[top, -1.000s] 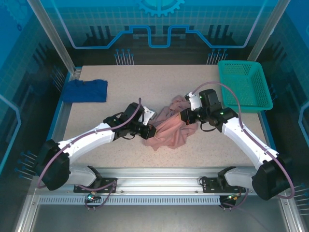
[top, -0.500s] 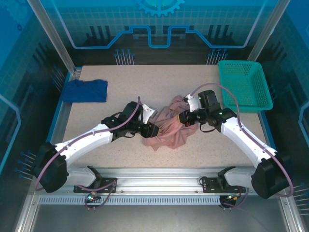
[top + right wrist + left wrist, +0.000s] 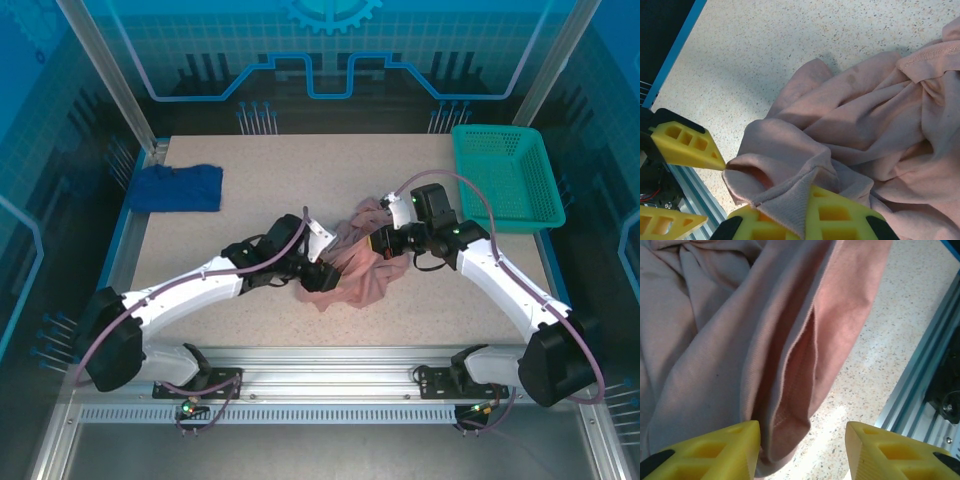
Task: Fold the inside-out t-shirt
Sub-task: Adjust the T-shirt at the center of the table.
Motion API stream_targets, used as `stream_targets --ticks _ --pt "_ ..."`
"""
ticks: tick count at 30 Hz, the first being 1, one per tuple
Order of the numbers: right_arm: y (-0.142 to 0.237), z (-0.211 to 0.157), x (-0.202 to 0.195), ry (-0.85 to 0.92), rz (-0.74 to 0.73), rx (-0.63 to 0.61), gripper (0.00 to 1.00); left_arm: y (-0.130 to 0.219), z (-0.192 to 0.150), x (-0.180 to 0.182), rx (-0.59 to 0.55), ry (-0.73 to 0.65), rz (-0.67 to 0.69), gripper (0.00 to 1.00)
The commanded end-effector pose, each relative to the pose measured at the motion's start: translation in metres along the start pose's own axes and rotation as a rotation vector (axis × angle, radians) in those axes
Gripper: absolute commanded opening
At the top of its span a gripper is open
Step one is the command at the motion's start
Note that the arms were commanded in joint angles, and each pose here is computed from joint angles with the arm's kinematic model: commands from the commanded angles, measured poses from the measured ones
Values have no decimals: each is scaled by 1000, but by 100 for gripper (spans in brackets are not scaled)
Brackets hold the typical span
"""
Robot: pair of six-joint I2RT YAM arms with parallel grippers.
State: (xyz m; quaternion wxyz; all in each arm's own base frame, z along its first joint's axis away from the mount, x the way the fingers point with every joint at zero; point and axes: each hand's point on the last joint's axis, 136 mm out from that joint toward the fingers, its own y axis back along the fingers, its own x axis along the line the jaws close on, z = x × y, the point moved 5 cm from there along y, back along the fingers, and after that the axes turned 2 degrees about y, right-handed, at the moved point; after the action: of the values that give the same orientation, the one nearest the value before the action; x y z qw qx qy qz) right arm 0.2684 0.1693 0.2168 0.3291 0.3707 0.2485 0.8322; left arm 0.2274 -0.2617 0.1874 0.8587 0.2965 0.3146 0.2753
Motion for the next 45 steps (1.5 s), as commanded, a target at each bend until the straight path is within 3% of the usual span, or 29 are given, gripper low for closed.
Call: stream_targets --ticks 1,12,22,31,42,45 --pt "5 10 3 -3 20 -23 0 1 14 0 -31 -36 30 50" --pt "6 9 2 -1 15 -26 0 -12 9 0 26 -39 15 50" --pt "7 10 2 -3 18 -29 0 -24 6 2 60 -72 95 54" --pt "8 9 2 -2 15 -31 0 -31 7 6 77 -74 132 46" --pt "8 11 0 -3 14 -33 0 -35 3 8 106 -103 181 44" --pt "8 12 1 -2 15 -36 0 -35 3 8 106 -103 187 39"
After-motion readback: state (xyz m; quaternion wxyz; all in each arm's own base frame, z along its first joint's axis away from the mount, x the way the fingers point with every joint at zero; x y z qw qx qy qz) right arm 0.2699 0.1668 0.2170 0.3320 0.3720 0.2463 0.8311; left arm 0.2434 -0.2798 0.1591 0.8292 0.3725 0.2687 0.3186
